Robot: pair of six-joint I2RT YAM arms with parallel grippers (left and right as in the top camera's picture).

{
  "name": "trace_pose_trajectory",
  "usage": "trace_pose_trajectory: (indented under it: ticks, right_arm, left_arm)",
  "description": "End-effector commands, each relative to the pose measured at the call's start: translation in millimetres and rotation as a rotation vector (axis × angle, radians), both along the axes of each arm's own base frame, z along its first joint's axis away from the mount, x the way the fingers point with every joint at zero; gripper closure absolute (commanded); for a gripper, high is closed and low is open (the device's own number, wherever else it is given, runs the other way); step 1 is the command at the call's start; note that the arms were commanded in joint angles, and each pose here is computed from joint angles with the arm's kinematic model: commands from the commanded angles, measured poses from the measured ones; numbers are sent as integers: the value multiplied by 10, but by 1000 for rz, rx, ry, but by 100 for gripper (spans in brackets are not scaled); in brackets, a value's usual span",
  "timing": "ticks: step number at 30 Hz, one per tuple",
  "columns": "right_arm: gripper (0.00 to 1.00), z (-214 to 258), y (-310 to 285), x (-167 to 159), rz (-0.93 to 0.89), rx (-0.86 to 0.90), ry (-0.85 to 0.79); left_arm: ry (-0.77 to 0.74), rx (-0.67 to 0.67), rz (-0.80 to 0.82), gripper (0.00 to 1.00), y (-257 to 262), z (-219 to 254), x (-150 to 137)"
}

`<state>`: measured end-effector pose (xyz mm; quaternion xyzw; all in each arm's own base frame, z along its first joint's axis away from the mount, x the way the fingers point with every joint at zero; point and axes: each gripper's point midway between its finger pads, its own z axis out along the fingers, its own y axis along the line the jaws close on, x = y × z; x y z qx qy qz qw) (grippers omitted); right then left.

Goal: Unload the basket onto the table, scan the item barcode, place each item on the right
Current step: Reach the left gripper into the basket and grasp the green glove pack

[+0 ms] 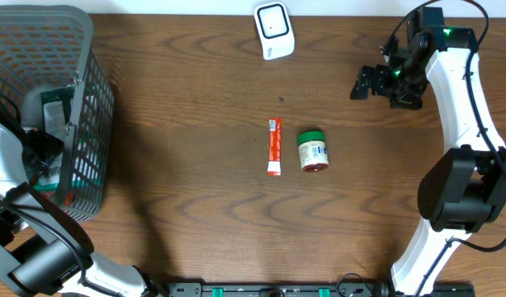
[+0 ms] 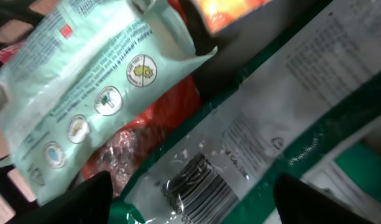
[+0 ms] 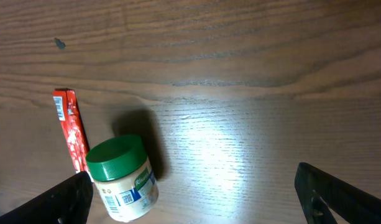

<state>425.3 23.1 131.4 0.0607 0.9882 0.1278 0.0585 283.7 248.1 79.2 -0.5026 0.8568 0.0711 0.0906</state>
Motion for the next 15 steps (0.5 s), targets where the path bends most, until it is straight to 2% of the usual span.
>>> trace_pose_trajectory:
  ticks: [1,11,15]
  right_arm:
    - [1,54,-12,35,-1,3,-18]
    - [1,54,-12,35,-1,3,-18]
    - [1,54,-12,35,-1,3,-18]
  left_arm:
    - [36,1,1,17,-10,-120,-85]
    - [-22,-34,0,18,-50,-59,38]
    - [-100,-108,-24,19,-174,10,183]
